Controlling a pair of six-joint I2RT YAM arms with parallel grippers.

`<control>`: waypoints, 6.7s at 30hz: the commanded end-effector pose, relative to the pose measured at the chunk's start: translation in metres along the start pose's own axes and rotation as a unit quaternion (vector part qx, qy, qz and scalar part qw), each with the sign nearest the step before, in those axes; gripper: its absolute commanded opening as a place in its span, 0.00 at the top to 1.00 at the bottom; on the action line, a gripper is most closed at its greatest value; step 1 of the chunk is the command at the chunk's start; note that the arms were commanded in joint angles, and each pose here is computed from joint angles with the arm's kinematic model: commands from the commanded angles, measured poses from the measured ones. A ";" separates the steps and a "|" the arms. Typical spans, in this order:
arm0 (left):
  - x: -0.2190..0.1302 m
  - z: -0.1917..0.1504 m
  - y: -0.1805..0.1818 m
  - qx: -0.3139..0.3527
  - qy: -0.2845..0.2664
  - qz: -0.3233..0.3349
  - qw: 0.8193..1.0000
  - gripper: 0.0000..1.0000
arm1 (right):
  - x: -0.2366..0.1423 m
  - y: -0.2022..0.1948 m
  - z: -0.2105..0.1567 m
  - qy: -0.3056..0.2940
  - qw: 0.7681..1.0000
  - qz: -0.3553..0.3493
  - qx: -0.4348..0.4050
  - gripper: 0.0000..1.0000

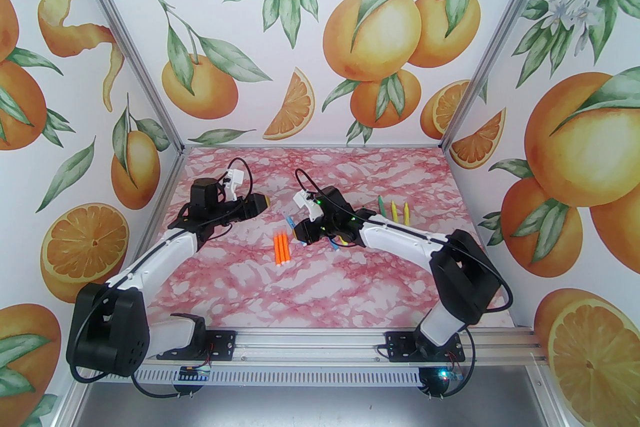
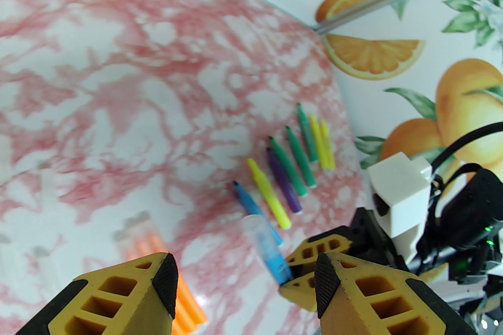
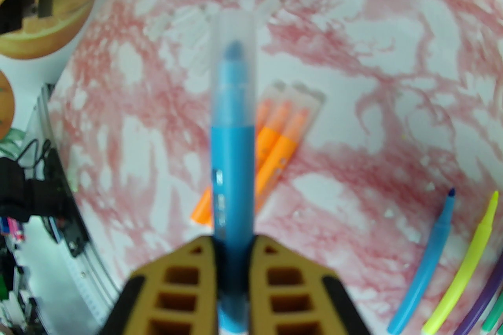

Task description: Open the pen caps

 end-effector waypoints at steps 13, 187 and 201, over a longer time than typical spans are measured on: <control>0.031 -0.007 -0.027 -0.012 0.038 -0.077 0.996 0.48 | -0.018 0.021 0.013 -0.042 0.998 0.039 -0.037 0.96; -0.079 -0.005 0.059 0.080 -0.027 0.340 0.937 0.24 | 0.076 0.005 -0.025 0.049 0.989 -0.141 0.003 0.56; -0.098 -0.002 0.050 0.085 -0.062 0.334 0.937 0.23 | 0.104 -0.011 -0.044 0.082 0.980 -0.180 0.008 0.60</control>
Point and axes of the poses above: each hand's point on the last joint's axis, 136 mm out from that joint toward the fingers, its own x axis out along the fingers, its own y axis along the line the jaws close on, z = x × y, the point moved 3 cm from there along -x, back along the fingers
